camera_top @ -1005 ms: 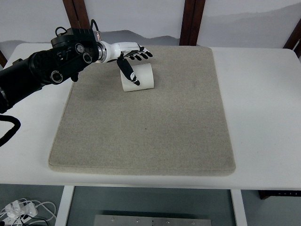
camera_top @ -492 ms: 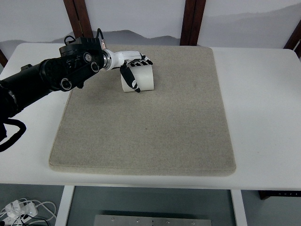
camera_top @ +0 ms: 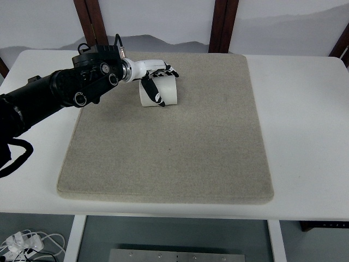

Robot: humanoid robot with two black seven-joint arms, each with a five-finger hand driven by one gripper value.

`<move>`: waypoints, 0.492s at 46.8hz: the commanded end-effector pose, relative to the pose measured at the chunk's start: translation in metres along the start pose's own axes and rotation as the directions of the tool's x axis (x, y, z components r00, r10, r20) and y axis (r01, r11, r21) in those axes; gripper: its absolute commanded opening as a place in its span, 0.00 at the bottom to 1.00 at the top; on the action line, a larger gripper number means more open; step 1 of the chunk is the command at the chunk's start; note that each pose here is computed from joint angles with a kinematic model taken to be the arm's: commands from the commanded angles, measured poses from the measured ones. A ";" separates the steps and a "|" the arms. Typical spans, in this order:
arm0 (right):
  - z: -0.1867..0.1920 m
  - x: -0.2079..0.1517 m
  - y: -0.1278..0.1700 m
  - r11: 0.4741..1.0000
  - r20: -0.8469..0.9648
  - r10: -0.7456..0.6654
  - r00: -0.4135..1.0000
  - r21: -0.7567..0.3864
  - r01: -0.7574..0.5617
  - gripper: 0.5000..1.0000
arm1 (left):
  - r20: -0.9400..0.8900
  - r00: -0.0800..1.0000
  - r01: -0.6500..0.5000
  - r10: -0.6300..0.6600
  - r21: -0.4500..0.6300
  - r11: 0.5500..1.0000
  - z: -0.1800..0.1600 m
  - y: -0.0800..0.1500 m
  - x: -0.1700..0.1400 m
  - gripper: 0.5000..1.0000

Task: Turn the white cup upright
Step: 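Close the left hand fingers around the white cup's body, then lift the white cup with the left hand and rotate it upright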

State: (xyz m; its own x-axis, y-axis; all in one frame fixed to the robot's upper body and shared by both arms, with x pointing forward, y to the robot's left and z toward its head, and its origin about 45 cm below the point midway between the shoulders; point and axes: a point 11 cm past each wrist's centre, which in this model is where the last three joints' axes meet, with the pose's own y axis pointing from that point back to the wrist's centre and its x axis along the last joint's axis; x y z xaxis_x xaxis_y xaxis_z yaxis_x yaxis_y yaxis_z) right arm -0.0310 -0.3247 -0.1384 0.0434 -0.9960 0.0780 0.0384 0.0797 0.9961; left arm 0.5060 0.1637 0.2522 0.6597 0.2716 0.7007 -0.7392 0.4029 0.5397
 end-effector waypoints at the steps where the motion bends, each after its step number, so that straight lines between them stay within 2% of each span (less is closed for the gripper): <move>1: 0.000 0.000 0.000 1.000 0.000 0.000 1.000 -0.001 0.000 0.90 | 0.003 1.000 0.000 0.000 -0.001 1.000 0.001 0.000 0.000 0.63; 11: 0.000 0.000 0.000 1.000 0.000 0.000 1.000 0.000 0.000 0.90 | 0.022 1.000 -0.005 0.005 0.011 1.000 -0.002 0.000 0.000 0.39; 13: 0.000 0.000 0.000 1.000 0.000 0.000 1.000 0.000 0.000 0.90 | 0.023 1.000 -0.006 0.006 0.012 1.000 -0.002 0.000 0.000 0.29; 17: 0.000 0.000 0.000 1.000 0.000 0.000 1.000 -0.001 0.000 0.90 | 0.021 1.000 -0.006 0.006 0.010 1.000 -0.002 0.000 0.000 0.01; 23: 0.000 0.000 0.000 1.000 0.000 0.000 1.000 0.000 0.000 0.90 | 0.017 1.000 -0.010 0.010 0.007 1.000 -0.001 0.000 0.002 0.00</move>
State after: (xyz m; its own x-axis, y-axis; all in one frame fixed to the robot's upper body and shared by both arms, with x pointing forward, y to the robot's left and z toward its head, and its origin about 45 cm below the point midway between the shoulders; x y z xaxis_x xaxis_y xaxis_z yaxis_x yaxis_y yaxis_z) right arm -0.0309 -0.3247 -0.1383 0.0438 -0.9960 0.0780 0.0385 0.0797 0.9961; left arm 0.5065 0.1657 0.2515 0.6512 0.2559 0.7144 -0.7454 0.3921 0.5391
